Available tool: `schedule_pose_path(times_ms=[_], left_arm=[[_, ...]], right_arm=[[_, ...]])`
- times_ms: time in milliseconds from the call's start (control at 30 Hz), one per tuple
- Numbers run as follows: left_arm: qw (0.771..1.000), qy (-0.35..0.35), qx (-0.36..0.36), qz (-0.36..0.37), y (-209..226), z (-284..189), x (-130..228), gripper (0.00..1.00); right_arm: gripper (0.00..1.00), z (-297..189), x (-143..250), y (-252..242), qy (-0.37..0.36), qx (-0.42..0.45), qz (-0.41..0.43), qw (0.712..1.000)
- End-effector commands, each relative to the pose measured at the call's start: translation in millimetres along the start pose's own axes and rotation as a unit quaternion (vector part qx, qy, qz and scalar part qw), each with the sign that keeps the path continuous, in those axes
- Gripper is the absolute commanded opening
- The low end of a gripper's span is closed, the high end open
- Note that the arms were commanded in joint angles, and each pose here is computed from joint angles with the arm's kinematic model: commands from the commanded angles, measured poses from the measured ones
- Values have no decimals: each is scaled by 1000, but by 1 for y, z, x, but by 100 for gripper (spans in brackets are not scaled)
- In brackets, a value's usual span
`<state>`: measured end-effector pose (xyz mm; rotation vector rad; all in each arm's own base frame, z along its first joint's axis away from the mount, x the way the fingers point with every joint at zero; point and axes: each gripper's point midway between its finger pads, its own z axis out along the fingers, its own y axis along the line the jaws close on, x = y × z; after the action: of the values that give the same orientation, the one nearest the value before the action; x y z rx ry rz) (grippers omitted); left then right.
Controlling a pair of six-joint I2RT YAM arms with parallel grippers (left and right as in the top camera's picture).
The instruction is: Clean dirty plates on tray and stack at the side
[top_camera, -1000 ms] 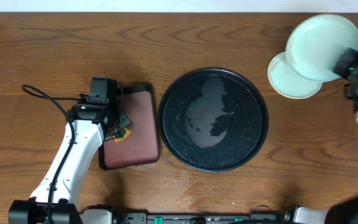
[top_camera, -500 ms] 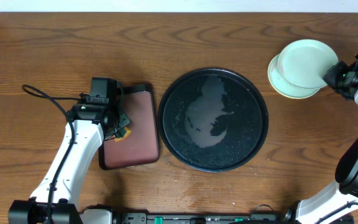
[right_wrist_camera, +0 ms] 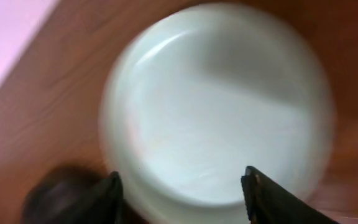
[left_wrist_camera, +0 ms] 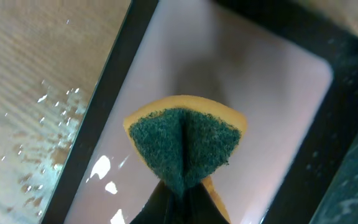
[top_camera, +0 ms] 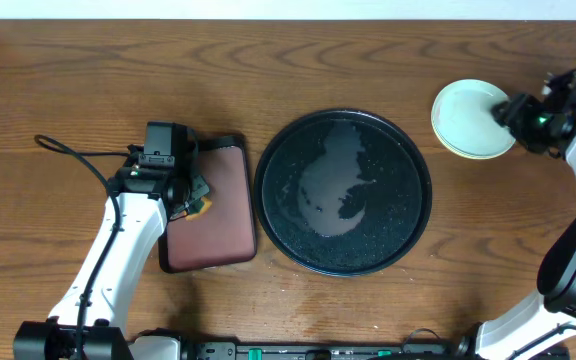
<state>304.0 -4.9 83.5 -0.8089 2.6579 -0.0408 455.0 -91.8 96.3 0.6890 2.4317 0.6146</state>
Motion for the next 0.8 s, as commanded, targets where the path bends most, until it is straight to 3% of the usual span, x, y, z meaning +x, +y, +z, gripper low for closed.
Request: schedule_pose_path(times_ms=[0, 233, 300, 367, 400, 633, 767], left_arm=[[1000, 10, -7, -5, 4, 11, 6, 7], [998, 61, -12, 9, 4, 33, 24, 11], [997, 71, -11, 9, 3, 37, 27, 21], [997, 73, -12, 9, 3, 38, 28, 50], [997, 73, -12, 9, 3, 38, 28, 55], [999, 46, 8, 7, -7, 18, 12, 59], [999, 8, 36, 4, -13, -17, -3, 59]], right_arm=[[62, -13, 29, 83, 58, -173, -59, 981], [62, -31, 96, 161, 115, -225, -204, 946], [61, -35, 110, 178, 119, -217, -231, 941], [62, -41, 123, 194, 117, -209, -260, 936], [62, -45, 129, 201, 114, -204, -274, 933], [64, -77, 160, 235, 62, -132, -372, 917], [71, -114, 173, 254, 33, -147, -402, 903]])
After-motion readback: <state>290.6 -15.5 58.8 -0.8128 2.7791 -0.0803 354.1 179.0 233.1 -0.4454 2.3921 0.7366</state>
